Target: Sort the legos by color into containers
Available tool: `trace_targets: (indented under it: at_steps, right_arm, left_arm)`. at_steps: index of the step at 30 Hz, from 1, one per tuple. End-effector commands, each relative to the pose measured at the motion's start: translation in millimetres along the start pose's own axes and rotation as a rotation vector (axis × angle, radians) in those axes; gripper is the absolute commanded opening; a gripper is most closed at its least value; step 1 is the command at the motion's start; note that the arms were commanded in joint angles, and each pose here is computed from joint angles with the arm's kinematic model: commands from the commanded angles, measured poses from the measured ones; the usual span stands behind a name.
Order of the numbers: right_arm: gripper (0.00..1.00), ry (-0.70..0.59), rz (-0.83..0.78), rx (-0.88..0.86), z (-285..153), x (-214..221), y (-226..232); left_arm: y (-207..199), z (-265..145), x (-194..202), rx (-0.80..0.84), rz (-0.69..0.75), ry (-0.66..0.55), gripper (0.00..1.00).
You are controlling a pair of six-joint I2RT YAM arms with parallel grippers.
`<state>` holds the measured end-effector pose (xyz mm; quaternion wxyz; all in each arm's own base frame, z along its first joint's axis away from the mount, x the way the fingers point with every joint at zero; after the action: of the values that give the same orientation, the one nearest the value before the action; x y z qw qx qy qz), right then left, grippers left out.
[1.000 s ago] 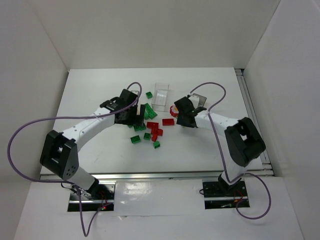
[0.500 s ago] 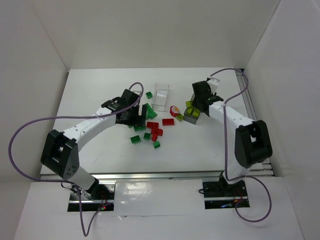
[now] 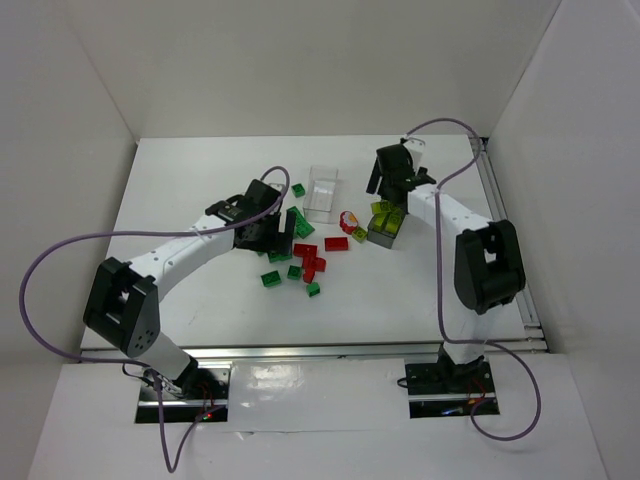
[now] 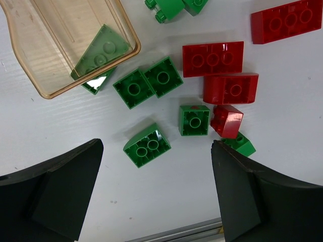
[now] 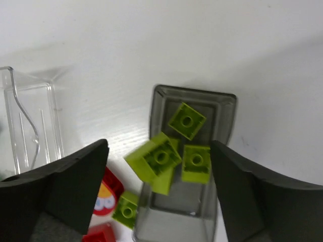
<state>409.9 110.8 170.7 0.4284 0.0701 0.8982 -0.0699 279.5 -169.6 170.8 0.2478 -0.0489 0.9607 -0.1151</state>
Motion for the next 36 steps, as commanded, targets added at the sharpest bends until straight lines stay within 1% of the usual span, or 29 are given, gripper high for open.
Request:
trace_targets:
  at_steps: [1, 2, 3, 4, 8, 9, 10, 11, 12, 13, 14, 19, 25, 26, 27, 28, 30, 31, 32, 33, 34, 35, 36]
  right_arm:
    - [0.91, 0.015, -0.103, 0.020, 15, -4, 25]
    - [0.91, 0.003, -0.106, 0.031, 16, -11, 31]
    - [0.91, 0.026, -0.142, 0.046, 22, -3, 36]
    - [0.91, 0.042, -0.157, 0.076, 24, 0, 34]
    - [0.90, 0.057, -0.159, 0.091, 26, 3, 33]
    - [0.88, 0.069, -0.166, 0.095, 27, 8, 31]
    - [0.86, 0.059, -0.160, 0.092, 23, 4, 31]
    - [0.84, 0.081, -0.173, 0.098, 24, 11, 28]
    - [0.82, 0.068, -0.168, 0.107, 21, 7, 27]
    - [0.81, 0.088, -0.170, 0.114, 21, 13, 25]
    - [0.79, 0.096, -0.182, 0.148, 20, 15, 20]
    - [0.64, 0.096, -0.185, 0.189, 9, 12, 11]
    - [0.61, 0.072, -0.160, 0.222, -12, 7, -12]
    - [0.61, 0.043, -0.136, 0.195, -23, -1, -13]
    - [0.68, 0.042, -0.124, 0.147, -27, -2, -10]
    - [0.70, 0.046, -0.120, 0.117, -29, 2, -9]
    - [0.70, 0.030, -0.100, 0.031, -46, 2, 0]
    - [0.70, 0.034, -0.093, -0.059, -52, 4, 10]
    - [0.70, 0.057, -0.116, -0.109, -59, 22, 21]
    - [0.70, 0.055, -0.094, -0.142, -70, 26, 26]
    - [0.68, 0.049, -0.086, -0.193, -76, 32, 35]
    - [0.65, 0.082, -0.100, -0.207, -78, 52, 37]
    - [0.63, 0.080, -0.090, -0.237, -88, 60, 47]
  left_arm:
    - [-5, -3, -6, 0.010, -0.010, -0.019, 0.98]
    - [-5, -3, -6, 0.010, -0.010, -0.019, 0.98]
    - [-5, -3, -6, 0.010, -0.010, -0.019, 0.98]
    - [-5, -3, -6, 0.010, -0.010, -0.019, 0.98]
    - [-4, 0, -6, -0.003, -0.009, -0.017, 0.98]
    - [-4, 0, -6, -0.003, -0.009, -0.017, 0.98]
    - [-4, 0, -6, -0.003, -0.009, -0.017, 0.98]
    - [-4, 0, -6, -0.003, -0.009, -0.017, 0.98]
    - [-4, 2, -5, -0.008, -0.009, -0.010, 0.98]
    - [-5, 2, -4, 0.000, -0.009, -0.004, 0.98]
    - [-6, 1, -7, 0.005, -0.009, -0.012, 0.98]
    - [-6, 4, -6, 0.000, 0.001, -0.005, 0.98]
    - [-7, 2, -8, 0.005, 0.000, -0.012, 0.98]
    - [-6, 2, -9, -0.003, 0.000, -0.017, 0.98]
    - [-6, 2, -9, -0.003, 0.000, -0.017, 0.98]
    - [-6, 2, -9, -0.003, 0.000, -0.017, 0.98]
    - [-6, 2, -10, -0.010, 0.000, -0.022, 0.98]
    - [-6, 2, -10, -0.010, 0.000, -0.022, 0.98]
    - [-6, 2, -10, -0.010, 0.000, -0.022, 0.98]
    - [-5, 2, -10, -0.019, 0.000, -0.029, 0.98]
    - [-5, 2, -10, -0.019, 0.000, -0.029, 0.98]
    - [-5, 2, -10, -0.019, 0.000, -0.029, 0.98]
    - [-4, 3, -11, -0.027, 0.000, -0.034, 0.98]
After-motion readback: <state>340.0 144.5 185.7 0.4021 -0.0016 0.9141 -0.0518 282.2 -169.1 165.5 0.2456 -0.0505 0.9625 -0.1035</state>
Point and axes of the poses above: each gripper's point midway between its finger pads, its own z axis out along the fingers, its own y axis along the line the jaws close on, x = y × z, the point moved 7 cm from there along -z, back along the fingers, and after that the axes turned 13 degrees about -z, right-handed, at the moved point
